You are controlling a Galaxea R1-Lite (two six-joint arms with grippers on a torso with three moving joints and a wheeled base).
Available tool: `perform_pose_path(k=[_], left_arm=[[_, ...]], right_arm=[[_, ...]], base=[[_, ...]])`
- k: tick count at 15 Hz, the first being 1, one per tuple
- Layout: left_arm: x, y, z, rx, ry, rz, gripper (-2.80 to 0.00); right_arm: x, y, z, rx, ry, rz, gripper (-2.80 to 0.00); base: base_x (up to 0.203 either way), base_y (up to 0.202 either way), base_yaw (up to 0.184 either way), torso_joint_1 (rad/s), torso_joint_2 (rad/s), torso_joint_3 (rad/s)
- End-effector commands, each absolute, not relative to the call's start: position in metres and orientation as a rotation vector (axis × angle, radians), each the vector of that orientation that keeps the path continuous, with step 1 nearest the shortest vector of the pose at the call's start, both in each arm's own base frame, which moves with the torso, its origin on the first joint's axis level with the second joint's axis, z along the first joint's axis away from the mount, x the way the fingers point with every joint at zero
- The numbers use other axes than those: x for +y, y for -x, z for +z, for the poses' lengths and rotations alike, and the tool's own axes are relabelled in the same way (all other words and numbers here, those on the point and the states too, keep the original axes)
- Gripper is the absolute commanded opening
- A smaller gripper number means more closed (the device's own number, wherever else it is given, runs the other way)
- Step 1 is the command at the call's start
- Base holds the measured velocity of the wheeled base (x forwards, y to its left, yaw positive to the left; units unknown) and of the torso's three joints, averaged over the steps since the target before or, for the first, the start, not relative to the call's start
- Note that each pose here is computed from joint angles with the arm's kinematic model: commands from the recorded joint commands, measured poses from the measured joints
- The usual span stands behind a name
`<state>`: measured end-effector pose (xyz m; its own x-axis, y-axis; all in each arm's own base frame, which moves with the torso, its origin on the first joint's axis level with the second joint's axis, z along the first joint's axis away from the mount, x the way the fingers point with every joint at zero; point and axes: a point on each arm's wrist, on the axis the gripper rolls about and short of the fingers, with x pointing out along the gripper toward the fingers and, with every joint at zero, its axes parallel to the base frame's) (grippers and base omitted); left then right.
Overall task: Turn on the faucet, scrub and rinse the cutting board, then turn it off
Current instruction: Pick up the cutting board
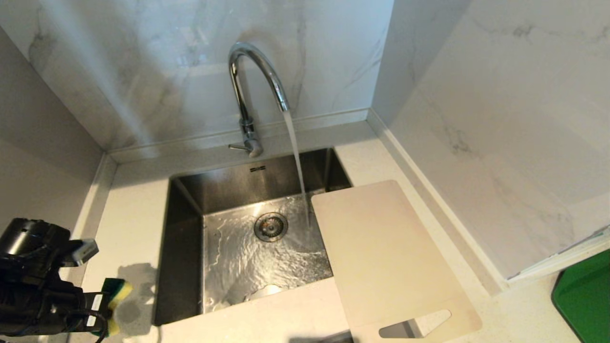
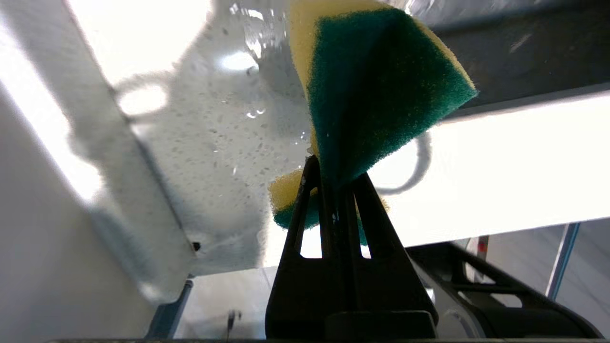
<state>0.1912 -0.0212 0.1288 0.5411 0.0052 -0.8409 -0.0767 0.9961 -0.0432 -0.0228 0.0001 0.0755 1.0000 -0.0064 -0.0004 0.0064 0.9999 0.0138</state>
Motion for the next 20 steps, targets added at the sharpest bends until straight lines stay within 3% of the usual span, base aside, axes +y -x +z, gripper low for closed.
perform_pose_path(k=[1,9,20], left_arm=[[-0.018,-0.169,0.156,0.864,0.091,0.039,-2.8],[-0.001,-0.112,0.182,0.628,0.066,0.074,-2.8],[0.002,-0.054,0.142,0.532,0.054,0.091,-2.8]], right_arm=[[0.0,0.023,0.075,0.001,-0.014,-0.006,-2.8],[0.0,0.023,0.075,0.001,-0.014,-0.006,-2.8],[0.0,0.023,0.075,0.001,-0.014,-0.006,-2.8]], base=[[0.0,0.0,0.0,0.0,0.0,0.0],[0.0,0.0,0.0,0.0,0.0,0.0],[0.0,0.0,0.0,0.0,0.0,0.0]])
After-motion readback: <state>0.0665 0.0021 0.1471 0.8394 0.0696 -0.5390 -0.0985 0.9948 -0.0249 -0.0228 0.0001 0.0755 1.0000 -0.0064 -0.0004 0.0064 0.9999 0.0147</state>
